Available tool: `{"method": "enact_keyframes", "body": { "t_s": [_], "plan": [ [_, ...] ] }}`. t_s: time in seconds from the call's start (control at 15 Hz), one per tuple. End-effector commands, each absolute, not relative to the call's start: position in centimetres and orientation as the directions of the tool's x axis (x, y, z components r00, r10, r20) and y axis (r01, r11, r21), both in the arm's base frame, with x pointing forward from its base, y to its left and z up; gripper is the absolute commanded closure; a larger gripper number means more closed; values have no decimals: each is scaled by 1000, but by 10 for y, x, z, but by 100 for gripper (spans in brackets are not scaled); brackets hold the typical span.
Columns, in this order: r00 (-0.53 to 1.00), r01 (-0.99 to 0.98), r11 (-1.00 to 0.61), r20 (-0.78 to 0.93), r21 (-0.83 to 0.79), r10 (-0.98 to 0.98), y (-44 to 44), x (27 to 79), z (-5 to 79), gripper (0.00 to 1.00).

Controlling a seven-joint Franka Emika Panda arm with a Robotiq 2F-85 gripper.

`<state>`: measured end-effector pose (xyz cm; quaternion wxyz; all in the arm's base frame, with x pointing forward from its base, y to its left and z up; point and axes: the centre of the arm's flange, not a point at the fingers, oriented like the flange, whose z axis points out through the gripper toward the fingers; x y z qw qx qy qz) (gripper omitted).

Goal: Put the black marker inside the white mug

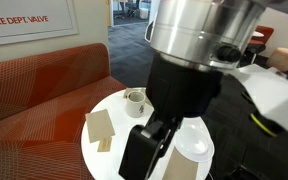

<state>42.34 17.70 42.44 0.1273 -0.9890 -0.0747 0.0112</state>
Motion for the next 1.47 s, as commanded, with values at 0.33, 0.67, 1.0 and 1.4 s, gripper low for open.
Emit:
{"method": "enact_keyframes", "body": {
  "t_s": [0.33, 0.67, 1.0, 1.4],
  "plan": [
    [997, 74, -962, 26, -264, 70, 145, 443, 447, 0],
    [999, 29, -969, 29, -244, 22, 113, 443, 441, 0],
    [998, -13, -981, 60, -192, -25, 81, 441, 420, 0],
    [987, 5, -993, 161, -117, -13, 57, 440, 387, 0]
  ]
}}
